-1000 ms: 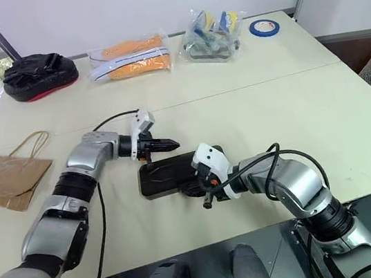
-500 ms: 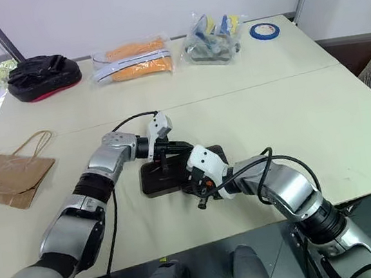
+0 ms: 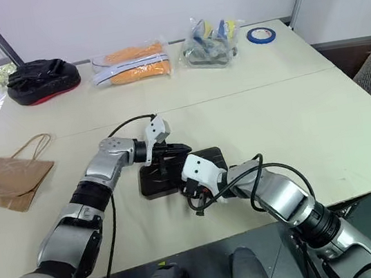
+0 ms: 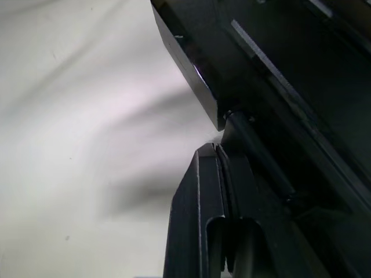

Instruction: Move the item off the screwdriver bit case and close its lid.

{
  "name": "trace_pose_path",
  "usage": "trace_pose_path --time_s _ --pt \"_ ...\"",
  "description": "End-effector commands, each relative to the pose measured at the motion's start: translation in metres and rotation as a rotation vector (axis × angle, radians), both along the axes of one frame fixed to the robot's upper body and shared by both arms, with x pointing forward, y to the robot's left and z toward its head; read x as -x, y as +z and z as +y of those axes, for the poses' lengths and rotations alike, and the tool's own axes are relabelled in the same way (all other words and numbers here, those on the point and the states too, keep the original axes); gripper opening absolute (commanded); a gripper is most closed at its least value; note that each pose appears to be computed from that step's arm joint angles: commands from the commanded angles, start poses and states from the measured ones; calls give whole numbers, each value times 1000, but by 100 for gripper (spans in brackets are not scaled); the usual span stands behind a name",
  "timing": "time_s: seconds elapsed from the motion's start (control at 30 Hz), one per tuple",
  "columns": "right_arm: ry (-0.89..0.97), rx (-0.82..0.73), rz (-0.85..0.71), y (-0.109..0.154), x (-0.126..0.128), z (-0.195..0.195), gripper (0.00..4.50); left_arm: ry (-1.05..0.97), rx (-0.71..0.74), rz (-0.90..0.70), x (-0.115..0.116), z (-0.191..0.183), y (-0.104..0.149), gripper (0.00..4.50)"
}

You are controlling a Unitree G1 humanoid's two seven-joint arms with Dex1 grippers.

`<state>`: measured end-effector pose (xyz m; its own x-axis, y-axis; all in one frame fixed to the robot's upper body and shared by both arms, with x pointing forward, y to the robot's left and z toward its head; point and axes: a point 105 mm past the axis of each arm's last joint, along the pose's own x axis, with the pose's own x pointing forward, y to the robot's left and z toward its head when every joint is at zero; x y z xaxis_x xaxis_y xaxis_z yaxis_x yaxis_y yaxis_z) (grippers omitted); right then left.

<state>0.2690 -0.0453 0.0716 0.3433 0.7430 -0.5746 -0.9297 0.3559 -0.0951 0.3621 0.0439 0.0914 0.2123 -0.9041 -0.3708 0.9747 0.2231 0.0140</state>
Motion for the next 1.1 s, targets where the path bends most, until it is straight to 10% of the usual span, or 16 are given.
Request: trace_pose_path --time_s 0.03,0.4,0.73,1.1 --pt "-191 90 -171 9 -41 -30 3 -66 -89 168 28 1 -48 0" --pt "-83 69 -108 26 -19 -34 3 10 -37 135 20 12 -35 0" --pt "61 29 -63 73 20 -63 3 185 137 -27 5 50 44 0" --pt "15 20 -198 132 1 -98 3 318 190 -119 58 100 100 0"
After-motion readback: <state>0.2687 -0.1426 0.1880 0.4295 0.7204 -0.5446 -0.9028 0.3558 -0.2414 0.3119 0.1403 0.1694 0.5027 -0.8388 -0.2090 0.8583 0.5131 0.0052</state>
